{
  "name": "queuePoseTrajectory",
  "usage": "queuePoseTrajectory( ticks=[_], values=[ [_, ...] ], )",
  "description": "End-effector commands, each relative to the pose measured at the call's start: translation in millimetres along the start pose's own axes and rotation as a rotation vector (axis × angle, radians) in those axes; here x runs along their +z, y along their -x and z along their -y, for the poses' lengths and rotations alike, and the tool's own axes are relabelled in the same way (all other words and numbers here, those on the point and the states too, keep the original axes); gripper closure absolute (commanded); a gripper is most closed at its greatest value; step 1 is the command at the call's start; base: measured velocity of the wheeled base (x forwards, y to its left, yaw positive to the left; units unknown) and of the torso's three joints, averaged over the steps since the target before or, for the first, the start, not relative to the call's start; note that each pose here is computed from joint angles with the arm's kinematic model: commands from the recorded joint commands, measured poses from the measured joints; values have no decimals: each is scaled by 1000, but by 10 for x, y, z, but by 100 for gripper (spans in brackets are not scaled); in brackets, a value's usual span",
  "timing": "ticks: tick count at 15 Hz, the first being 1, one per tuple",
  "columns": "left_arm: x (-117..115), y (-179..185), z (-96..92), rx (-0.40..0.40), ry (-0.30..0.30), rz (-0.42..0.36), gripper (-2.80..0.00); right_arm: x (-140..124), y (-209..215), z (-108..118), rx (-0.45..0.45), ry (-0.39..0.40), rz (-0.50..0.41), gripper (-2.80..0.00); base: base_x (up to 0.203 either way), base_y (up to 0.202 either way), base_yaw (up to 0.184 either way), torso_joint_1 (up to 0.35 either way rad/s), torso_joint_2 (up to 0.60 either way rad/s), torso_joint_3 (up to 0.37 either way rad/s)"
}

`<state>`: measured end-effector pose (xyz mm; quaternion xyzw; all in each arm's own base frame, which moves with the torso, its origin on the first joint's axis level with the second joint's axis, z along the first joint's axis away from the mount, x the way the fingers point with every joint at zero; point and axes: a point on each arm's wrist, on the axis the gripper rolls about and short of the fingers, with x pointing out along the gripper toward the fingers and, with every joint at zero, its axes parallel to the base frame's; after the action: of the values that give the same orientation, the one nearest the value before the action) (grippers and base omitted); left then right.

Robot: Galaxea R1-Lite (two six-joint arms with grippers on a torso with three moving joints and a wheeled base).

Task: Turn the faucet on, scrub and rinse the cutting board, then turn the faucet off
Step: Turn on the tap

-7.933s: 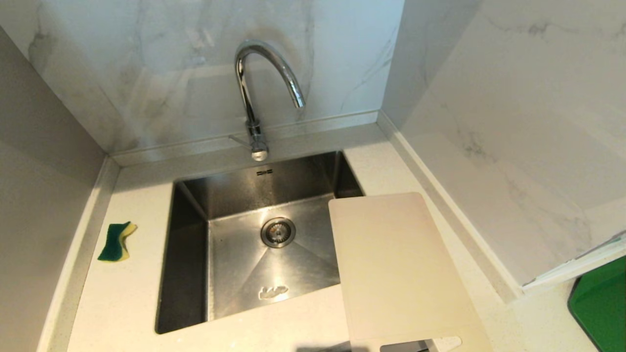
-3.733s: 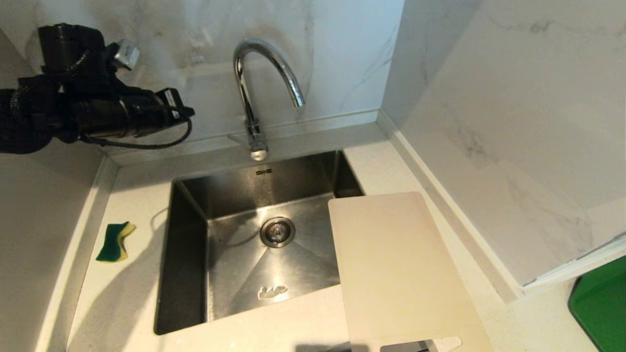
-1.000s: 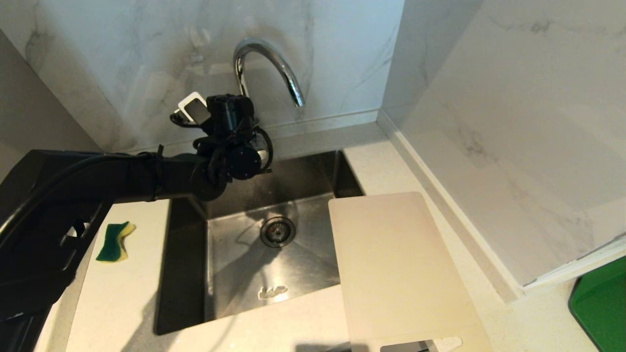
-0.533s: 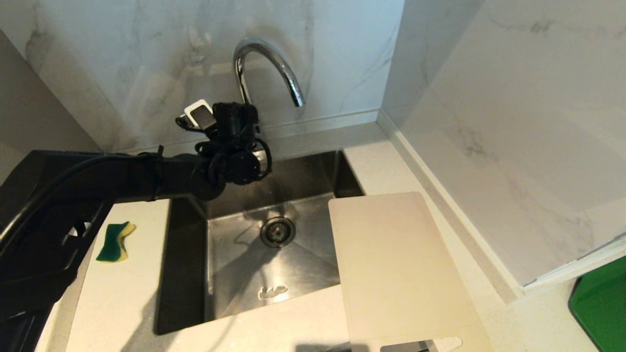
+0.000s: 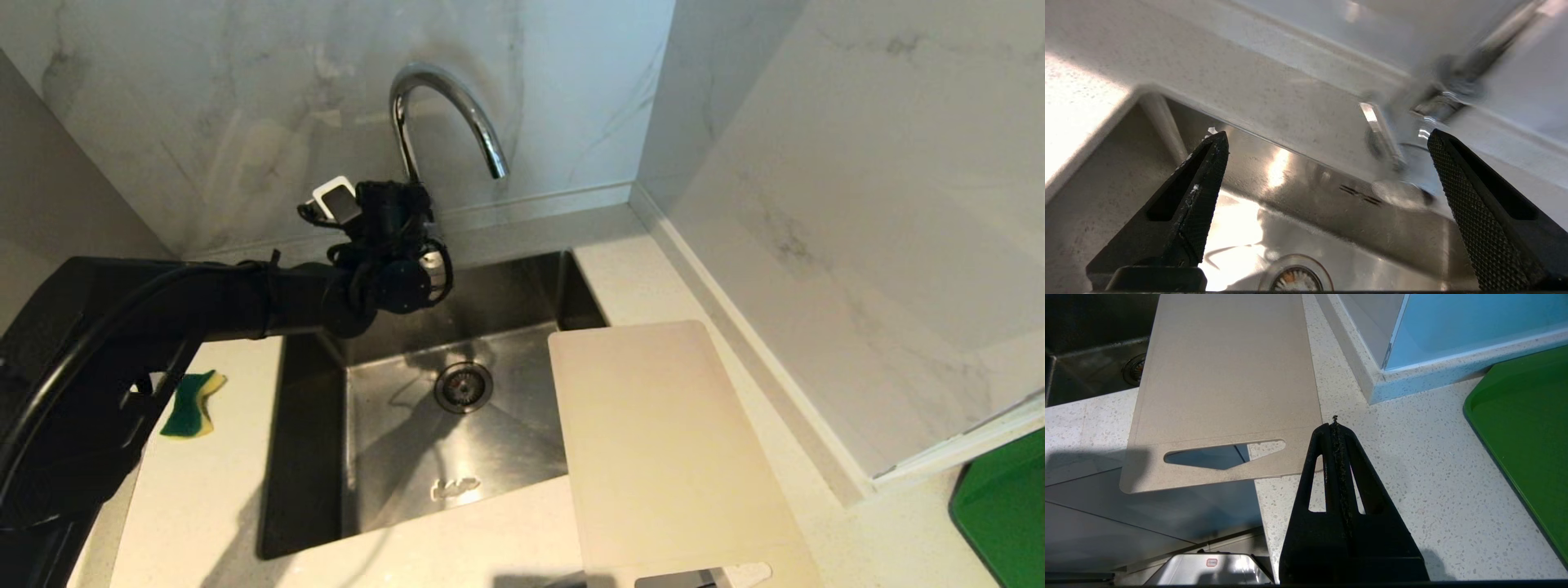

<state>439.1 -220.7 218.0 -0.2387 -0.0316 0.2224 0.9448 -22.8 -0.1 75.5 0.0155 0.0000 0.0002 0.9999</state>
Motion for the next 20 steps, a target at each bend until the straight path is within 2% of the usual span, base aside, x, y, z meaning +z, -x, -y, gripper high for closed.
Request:
queuePoseTrajectory(
  ticks=[1, 4, 6, 12, 20],
  values=[
    [-67, -59, -27, -15, 11, -18, -280, 0, 0, 0, 1, 0, 0, 0, 0, 0, 0, 0, 0, 0],
    [93, -6, -5, -115, 14, -87, -280, 0, 0, 0, 0, 0, 0, 0, 0, 0, 0, 0, 0, 0],
    [120, 19, -1, -151, 26, -127, -280, 0, 0, 0, 1, 0, 0, 0, 0, 0, 0, 0, 0, 0],
    [170, -87, -92, -166, 94, -202, -280, 0, 0, 0, 0, 0, 0, 0, 0, 0, 0, 0, 0, 0],
    [128, -188, -149, -125, 100, -173, -280, 0, 0, 0, 0, 0, 0, 0, 0, 0, 0, 0, 0, 0]
  ],
)
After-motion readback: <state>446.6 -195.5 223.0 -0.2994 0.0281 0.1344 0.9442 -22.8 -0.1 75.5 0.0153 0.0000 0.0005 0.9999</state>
